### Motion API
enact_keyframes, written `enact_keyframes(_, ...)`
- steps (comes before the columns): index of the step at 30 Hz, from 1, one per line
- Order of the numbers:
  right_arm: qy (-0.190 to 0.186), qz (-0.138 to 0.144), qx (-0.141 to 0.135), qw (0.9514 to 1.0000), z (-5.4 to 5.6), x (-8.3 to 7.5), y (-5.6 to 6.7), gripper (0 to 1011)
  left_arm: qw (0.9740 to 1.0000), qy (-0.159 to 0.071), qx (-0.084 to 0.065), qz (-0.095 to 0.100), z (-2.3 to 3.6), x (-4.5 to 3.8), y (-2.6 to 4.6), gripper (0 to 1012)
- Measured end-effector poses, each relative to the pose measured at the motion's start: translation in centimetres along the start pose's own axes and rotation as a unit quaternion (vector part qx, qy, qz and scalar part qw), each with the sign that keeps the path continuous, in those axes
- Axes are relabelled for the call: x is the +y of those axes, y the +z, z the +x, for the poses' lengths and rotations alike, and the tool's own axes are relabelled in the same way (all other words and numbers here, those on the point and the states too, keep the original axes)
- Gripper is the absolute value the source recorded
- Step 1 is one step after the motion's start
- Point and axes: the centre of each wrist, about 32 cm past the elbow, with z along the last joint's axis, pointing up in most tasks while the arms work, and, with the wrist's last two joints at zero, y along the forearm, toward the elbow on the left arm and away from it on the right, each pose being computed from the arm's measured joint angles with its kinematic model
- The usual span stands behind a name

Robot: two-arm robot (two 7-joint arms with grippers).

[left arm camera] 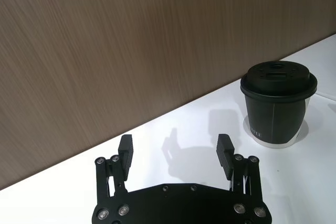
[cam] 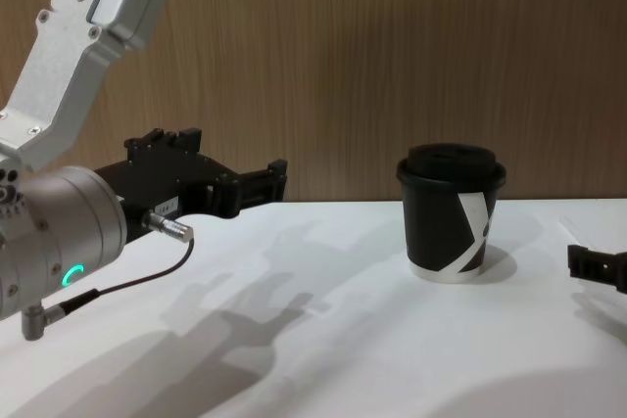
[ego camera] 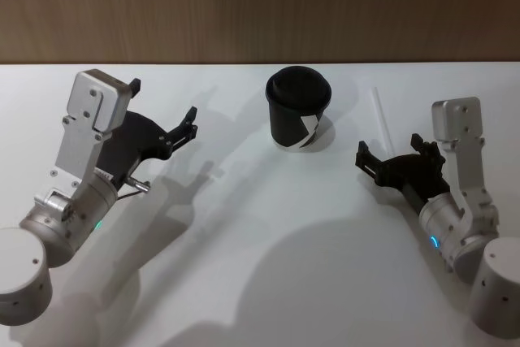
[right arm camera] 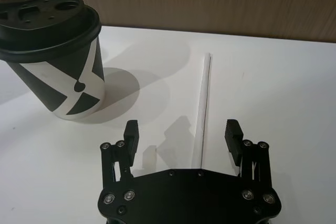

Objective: Pick up the straw with one hand, pass it to the other hand, and insert it into the cup.

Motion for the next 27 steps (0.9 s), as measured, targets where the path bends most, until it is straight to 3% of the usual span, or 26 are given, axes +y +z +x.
enact_keyframes(27,0.0,-0.023,-0.002,0.9997,0.7,0.28,-0.39,1001,1.0,0.0,0.0,0.0,0.0,0.0,0.0,1001)
